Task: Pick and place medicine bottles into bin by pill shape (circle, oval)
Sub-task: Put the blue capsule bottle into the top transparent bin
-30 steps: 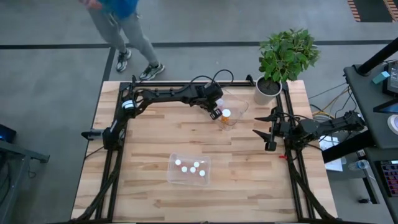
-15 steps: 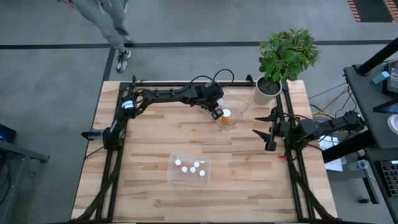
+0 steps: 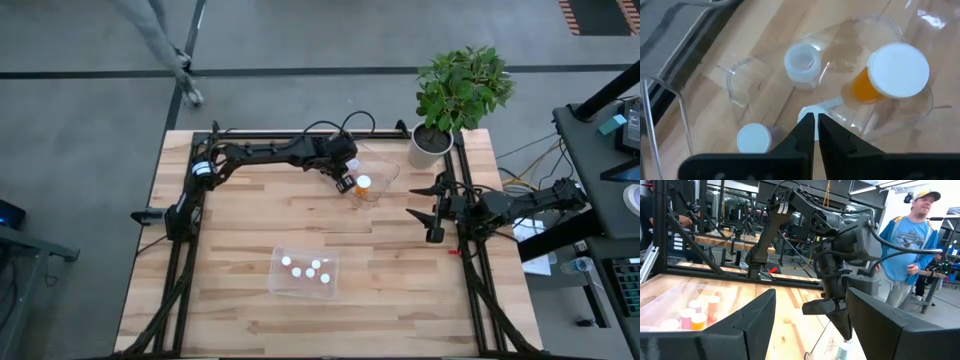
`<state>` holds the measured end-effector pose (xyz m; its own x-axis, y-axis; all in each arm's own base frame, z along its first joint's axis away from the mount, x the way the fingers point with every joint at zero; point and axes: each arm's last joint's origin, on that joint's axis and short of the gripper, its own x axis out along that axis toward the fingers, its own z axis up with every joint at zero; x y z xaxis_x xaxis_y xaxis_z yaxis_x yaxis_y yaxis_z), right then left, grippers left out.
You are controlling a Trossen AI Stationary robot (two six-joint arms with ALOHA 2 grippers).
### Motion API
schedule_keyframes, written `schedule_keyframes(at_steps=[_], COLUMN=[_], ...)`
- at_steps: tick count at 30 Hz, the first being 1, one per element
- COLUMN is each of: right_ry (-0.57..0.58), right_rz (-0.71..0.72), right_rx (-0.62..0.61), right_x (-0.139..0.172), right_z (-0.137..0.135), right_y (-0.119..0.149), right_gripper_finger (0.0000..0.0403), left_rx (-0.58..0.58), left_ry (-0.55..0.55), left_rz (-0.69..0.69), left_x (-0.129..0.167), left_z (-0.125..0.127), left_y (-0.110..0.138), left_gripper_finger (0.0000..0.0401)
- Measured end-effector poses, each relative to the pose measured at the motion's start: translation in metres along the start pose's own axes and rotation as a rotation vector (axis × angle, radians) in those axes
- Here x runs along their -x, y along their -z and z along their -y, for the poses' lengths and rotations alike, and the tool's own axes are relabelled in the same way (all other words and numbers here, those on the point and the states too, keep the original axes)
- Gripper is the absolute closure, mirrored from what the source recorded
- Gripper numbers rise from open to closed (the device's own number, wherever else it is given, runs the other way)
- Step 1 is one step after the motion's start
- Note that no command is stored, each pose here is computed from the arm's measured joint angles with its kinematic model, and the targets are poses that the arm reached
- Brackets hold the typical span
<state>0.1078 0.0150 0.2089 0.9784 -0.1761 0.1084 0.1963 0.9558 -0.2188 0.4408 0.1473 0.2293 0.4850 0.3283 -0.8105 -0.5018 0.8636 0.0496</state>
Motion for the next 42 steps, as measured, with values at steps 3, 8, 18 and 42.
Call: schedule_keyframes(at_steps=[3,8,18,42], right_ry=[0.0,0.005,0.007,0.007], right_rz=[0.0,-0.001,-0.002,-0.002], right_rx=[0.0,0.001,0.001,0.002], right_x=[0.0,0.0,0.0,0.0], right_z=[0.0,0.0,0.0,0.0], right_y=[0.0,0.0,0.0,0.0], right_gripper_finger=[0.017,0.017,0.017,0.017], left_rx=[0.0,0.002,0.004,0.011], left_ry=[-0.001,0.002,0.008,0.005], left_rz=[-0.009,-0.005,0.014,0.04], left_x=[-0.005,-0.01,-0.01,-0.002], left_z=[0.0,0.001,0.003,-0.001], left_y=[0.004,0.007,0.006,0.005], left_gripper_finger=[0.0395,0.0395,0.0395,0.0395])
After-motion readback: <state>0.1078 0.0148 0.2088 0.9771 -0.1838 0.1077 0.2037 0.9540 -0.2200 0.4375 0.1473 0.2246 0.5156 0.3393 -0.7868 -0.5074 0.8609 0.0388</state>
